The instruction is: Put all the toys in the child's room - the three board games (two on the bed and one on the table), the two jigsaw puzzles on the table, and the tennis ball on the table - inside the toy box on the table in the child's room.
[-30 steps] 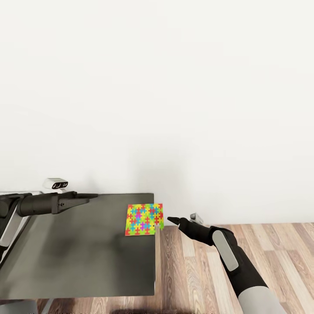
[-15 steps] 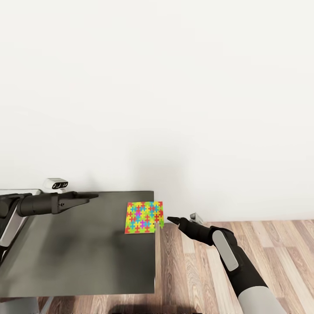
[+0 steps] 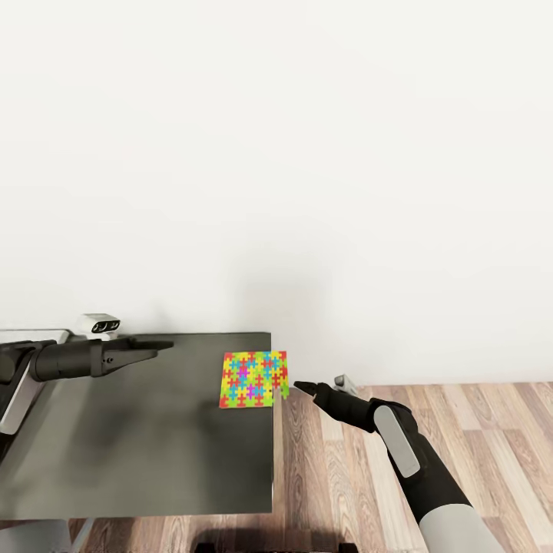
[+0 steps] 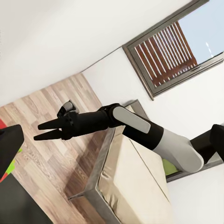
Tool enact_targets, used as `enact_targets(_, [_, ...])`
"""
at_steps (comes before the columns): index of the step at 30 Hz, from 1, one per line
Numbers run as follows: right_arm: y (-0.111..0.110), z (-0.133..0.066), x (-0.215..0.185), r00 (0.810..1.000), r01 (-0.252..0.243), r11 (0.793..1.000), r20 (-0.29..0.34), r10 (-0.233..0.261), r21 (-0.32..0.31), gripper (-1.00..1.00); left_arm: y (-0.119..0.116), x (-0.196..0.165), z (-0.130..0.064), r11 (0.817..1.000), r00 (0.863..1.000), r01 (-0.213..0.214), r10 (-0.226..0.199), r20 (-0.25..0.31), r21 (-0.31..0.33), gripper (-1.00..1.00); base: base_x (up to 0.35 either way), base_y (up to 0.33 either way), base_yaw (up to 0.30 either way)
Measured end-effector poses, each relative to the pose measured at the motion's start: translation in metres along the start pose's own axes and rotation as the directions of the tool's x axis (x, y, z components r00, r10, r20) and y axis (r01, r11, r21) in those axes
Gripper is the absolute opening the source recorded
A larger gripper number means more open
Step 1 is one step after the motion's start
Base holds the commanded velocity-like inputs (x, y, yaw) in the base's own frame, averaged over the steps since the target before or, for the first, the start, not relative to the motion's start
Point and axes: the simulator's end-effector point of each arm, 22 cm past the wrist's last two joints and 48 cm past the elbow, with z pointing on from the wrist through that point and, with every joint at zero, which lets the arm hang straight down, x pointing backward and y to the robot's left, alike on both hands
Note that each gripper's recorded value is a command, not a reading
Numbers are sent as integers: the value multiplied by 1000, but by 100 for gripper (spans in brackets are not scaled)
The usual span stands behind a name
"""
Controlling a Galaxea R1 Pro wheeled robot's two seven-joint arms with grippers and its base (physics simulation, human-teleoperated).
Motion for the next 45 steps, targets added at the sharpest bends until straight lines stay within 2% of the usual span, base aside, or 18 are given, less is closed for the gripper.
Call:
enact_targets(16, [-9,4,5,1000,-14,1000,-12,14,9,100,9,5,1,1000,1000,19,-19,-3,-2,100,0,0,0])
enact_targets(45, [-9,5,5,1000,-14,1000,-11,14,9,100,10,5,1,1000,1000,20,-20,-3,-2,100,22,32,0])
